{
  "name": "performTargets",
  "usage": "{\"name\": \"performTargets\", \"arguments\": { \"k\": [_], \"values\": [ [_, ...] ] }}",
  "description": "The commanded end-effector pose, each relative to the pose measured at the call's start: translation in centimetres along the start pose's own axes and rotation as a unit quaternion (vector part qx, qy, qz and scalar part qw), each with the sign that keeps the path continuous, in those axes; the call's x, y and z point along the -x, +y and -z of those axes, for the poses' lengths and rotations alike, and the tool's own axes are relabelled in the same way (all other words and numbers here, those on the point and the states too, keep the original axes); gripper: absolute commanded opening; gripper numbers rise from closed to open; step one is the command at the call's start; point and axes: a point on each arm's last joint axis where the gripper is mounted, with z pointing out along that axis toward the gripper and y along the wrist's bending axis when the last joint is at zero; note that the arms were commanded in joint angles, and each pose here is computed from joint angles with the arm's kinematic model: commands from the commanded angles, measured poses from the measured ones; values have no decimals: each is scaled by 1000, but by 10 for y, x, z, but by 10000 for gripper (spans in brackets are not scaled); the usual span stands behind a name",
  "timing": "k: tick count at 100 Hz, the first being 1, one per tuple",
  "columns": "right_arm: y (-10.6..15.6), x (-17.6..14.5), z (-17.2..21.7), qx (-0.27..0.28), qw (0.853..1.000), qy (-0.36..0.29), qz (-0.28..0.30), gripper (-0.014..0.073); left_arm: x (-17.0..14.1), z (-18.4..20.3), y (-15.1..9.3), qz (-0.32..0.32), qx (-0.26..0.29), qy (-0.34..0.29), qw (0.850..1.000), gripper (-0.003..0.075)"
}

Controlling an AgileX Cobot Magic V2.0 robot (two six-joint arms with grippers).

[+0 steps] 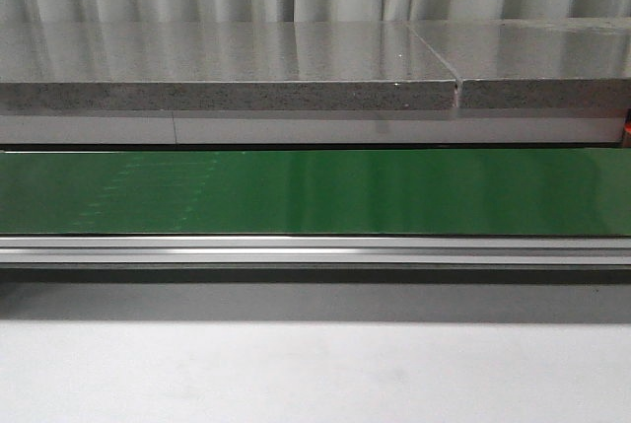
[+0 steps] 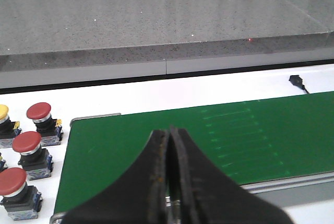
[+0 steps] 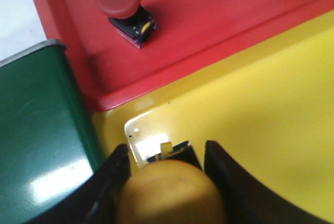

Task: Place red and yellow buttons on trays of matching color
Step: 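Carry the yellow button into the yellow tray and release it, then lift the right gripper out of the tray back above the belt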

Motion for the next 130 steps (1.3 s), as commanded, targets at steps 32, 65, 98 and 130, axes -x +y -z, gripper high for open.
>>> {"name": "performTargets", "arguments": {
  "k": [32, 65, 98, 130],
  "values": [
    [-9, -10, -21, -23, 999, -39, -16, 233, 15, 2, -1, 7, -7, -48, 999, -19],
    [-14, -16, -52, -27, 999, -1, -22, 233, 15, 2, -1, 7, -7, -48, 999, -19],
    [-16, -20, -66, -28, 999, 17, -25, 248, 15, 2, -1, 7, -7, -48, 999, -19],
    [-16, -18, -65, -29, 999, 11, -24, 647, 15, 2, -1, 7, -7, -48, 999, -19]
  ]
}}
